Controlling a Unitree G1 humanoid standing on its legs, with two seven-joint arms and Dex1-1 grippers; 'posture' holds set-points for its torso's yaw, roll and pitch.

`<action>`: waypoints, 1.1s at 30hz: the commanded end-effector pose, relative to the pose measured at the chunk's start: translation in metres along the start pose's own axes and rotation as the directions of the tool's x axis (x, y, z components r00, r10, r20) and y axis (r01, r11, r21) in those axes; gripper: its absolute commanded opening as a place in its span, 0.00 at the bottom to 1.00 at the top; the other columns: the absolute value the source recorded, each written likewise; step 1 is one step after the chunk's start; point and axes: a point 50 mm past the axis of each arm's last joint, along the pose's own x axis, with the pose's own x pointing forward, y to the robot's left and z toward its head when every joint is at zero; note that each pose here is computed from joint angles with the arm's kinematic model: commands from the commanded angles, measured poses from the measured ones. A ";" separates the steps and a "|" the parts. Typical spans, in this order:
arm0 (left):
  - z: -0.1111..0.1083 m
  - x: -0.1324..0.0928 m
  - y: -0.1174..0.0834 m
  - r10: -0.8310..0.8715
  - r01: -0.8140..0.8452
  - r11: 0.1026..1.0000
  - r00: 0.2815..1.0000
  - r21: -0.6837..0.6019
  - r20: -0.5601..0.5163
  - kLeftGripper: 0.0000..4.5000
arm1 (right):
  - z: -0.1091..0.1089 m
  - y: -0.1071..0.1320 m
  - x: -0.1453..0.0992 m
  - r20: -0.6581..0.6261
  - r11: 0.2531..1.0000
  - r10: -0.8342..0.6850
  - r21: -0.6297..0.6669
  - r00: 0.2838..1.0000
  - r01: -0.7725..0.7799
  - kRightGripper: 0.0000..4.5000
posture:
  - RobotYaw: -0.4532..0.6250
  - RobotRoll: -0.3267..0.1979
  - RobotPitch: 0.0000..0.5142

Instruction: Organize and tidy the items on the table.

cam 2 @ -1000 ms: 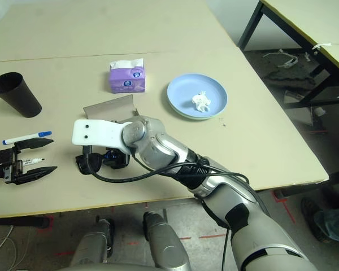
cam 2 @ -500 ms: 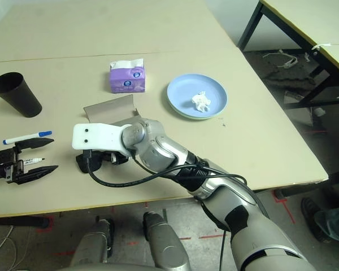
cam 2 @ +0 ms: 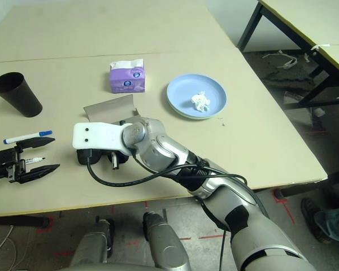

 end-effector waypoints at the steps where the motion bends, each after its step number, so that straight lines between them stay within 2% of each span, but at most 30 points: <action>1: -0.004 -0.004 -0.001 0.013 -0.013 1.000 1.000 -0.008 -0.011 1.00 | 0.007 -0.018 -0.013 0.020 0.999 -0.038 -0.019 0.999 0.038 0.04 | 0.32 0.62 0.39; 2: -0.004 -0.005 -0.001 0.014 -0.014 1.000 1.000 -0.008 -0.013 1.00 | 0.010 -0.024 -0.018 0.025 0.998 -0.055 -0.024 0.998 0.055 0.01 | 0.32 0.62 0.39; 7: -0.004 -0.006 -0.001 0.019 -0.019 1.000 1.000 -0.010 -0.017 1.00 | 0.024 -0.041 -0.039 0.047 0.995 -0.089 -0.047 0.995 0.091 0.01 | 0.32 0.62 0.39; 11: -0.004 -0.006 -0.001 0.022 -0.022 1.000 1.000 -0.010 -0.018 1.00 | 0.031 -0.045 -0.048 0.066 0.994 -0.093 -0.050 0.994 0.096 0.01 | 0.31 0.62 0.39; 15: -0.004 -0.007 0.000 0.024 -0.024 1.000 1.000 -0.009 -0.019 1.00 | 0.028 -0.040 -0.045 0.056 0.997 -0.069 -0.044 0.996 0.071 0.01 | 0.31 0.62 0.39; 17: -0.004 -0.007 0.001 0.026 -0.026 1.000 0.999 -0.008 -0.019 1.00 | 0.026 -0.036 -0.042 0.054 0.998 -0.051 -0.030 0.997 0.052 0.09 | 0.31 0.62 0.39; 19: -0.004 -0.007 0.001 0.026 -0.026 1.000 0.999 -0.007 -0.021 1.00 | 0.025 -0.032 -0.036 0.060 0.999 -0.038 0.007 0.997 0.037 0.22 | 0.31 0.62 0.38; 28: -0.004 -0.009 0.001 0.030 -0.031 1.000 0.999 -0.007 -0.029 1.00 | 0.010 -0.014 -0.001 0.025 0.986 -0.030 0.165 0.999 0.026 0.97 | 0.31 0.62 0.40; 33: -0.004 -0.011 0.001 0.032 -0.032 0.999 0.999 -0.009 -0.032 1.00 | 0.004 -0.006 0.008 -0.001 0.980 -0.025 0.198 1.000 0.025 0.99 | 0.32 0.62 0.40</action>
